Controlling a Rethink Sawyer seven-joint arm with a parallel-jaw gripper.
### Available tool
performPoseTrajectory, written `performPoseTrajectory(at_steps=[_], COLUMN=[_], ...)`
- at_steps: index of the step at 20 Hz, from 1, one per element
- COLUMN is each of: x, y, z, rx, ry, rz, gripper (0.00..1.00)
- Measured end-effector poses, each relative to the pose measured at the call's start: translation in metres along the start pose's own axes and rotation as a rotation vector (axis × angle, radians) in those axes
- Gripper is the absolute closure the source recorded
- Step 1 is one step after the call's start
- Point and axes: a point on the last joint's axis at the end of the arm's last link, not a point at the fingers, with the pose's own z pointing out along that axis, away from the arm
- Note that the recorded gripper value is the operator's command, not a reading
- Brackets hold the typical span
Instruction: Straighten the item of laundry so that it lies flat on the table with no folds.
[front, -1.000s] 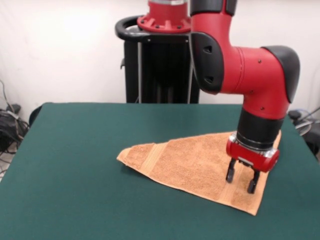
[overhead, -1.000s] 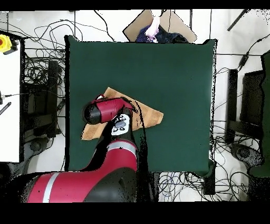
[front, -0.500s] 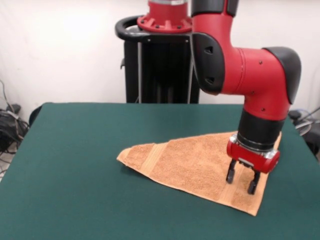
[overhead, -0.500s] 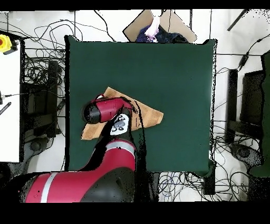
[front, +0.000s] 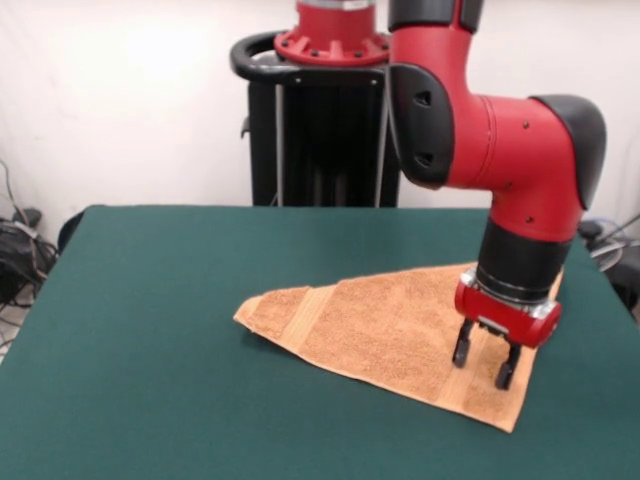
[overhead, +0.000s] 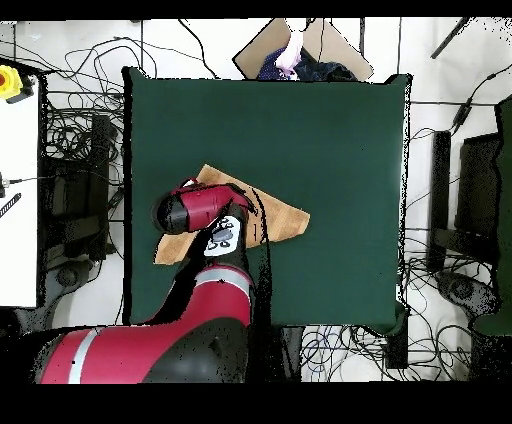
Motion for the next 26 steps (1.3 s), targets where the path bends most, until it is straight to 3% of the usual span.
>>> performPoseTrajectory(at_steps=[2,3,26], x=[0.000,0.001,-0.003], y=[0.000,0.004,0.009], z=[0.000,0.000,0.001], rx=[0.002,-0.001,-0.027], ry=[-0.004,-0.013,-0.014], rz=[-0.004,-0.011,0.002], gripper=[0.00,1.00,1.00])
